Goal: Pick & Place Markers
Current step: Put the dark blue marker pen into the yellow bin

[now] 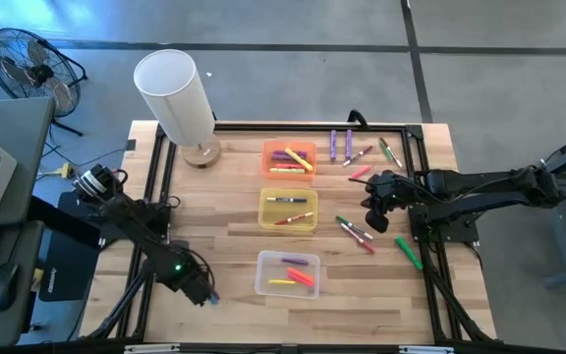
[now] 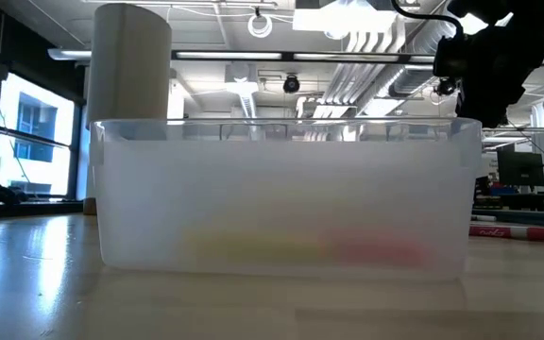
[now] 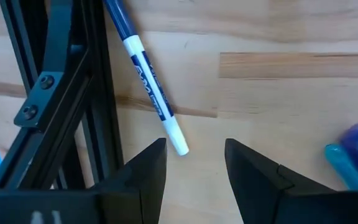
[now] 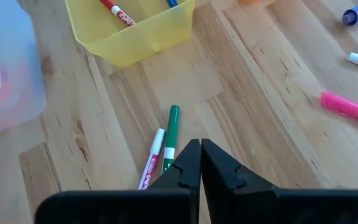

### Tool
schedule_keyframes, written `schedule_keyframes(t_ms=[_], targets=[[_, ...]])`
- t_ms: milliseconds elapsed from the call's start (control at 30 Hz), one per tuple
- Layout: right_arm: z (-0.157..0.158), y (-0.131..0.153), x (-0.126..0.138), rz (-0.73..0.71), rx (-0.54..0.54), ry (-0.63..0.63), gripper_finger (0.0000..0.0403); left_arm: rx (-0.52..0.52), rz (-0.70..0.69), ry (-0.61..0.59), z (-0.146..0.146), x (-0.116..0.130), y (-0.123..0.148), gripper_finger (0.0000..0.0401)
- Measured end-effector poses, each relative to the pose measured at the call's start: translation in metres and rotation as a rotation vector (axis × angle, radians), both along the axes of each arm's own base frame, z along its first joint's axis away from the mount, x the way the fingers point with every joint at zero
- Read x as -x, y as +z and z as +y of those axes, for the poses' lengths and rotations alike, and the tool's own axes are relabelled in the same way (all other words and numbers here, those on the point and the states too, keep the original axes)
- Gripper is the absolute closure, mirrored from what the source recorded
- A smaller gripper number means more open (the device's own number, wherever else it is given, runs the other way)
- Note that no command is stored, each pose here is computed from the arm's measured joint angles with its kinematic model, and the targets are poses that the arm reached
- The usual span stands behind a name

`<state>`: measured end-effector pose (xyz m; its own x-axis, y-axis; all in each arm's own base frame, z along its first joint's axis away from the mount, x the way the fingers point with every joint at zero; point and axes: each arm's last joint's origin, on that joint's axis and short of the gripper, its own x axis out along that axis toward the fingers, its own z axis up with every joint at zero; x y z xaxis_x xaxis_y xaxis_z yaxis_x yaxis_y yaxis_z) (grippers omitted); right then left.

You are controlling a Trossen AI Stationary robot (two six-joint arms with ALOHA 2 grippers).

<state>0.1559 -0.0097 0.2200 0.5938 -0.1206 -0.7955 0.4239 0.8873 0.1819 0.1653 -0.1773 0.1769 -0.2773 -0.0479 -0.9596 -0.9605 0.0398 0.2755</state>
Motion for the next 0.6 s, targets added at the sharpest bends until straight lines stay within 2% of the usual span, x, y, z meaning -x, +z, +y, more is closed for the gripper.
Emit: schedule_keyframes(t_ms=[133, 367, 600], targets=[[0.000, 0.000, 0.000, -0.004, -0.019, -0.028, 0.0401, 0.008, 0.001, -0.037, -0.005, 0.008, -0.005, 0.0243], [0.000, 0.000, 0.000, -0.014, -0.070, -0.098, 0.0401, 0.050, -0.035, -0.047, -0.001, 0.015, -0.030, 0.0243], [0.000, 0.000, 0.000, -0.020, -0.097, -0.135, 0.0401, 0.076, -0.044, -0.058, 0.002, 0.018, -0.038, 0.0243]])
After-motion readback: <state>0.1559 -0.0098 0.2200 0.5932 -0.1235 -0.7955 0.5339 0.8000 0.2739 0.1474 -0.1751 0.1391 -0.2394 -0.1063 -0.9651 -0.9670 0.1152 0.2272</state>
